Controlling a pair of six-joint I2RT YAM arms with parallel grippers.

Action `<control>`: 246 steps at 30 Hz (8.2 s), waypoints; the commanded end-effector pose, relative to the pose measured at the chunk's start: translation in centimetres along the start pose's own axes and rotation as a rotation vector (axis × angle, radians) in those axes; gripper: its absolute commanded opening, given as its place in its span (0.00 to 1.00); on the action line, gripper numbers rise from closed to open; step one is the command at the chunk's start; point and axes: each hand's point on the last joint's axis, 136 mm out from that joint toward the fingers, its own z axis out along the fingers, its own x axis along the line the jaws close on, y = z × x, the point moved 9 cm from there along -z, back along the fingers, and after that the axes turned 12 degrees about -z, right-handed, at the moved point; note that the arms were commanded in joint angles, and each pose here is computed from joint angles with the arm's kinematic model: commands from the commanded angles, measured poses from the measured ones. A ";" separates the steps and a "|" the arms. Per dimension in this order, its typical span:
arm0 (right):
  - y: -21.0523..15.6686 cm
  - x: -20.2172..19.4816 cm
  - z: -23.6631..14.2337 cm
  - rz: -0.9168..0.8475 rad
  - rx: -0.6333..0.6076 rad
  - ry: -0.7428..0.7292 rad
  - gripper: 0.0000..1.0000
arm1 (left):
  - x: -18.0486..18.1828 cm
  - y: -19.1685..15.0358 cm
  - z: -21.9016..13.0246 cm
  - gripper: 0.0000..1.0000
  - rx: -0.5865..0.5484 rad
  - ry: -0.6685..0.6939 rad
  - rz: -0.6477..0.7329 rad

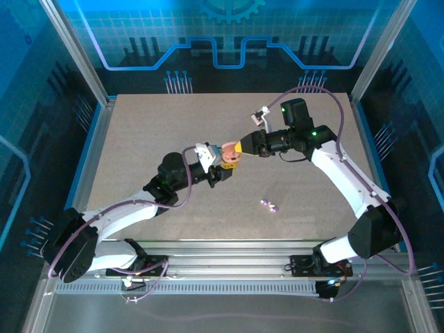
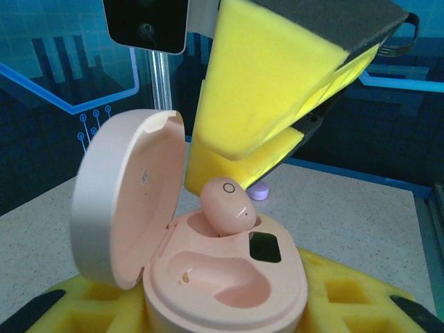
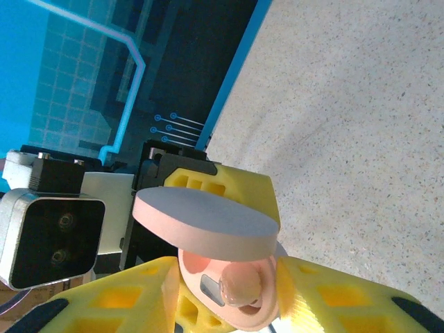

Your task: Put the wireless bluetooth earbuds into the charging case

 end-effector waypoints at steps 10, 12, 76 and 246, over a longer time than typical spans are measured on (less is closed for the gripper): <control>-0.4 1.8 -0.9 -0.024 -0.002 -0.017 0.37 | -0.7 2.2 -0.2 0.36 -0.084 -0.015 0.043; -0.5 1.7 -0.9 -0.019 0.001 -0.014 0.32 | -0.8 2.3 -0.2 0.36 -0.086 -0.016 0.044; -16.6 -14.2 1.1 0.524 0.430 -0.734 0.35 | -0.7 2.6 -1.4 0.36 -0.114 0.058 0.080; -14.1 -18.4 1.0 0.478 0.333 -0.717 0.38 | -0.6 2.6 -1.3 0.37 -0.097 0.057 0.066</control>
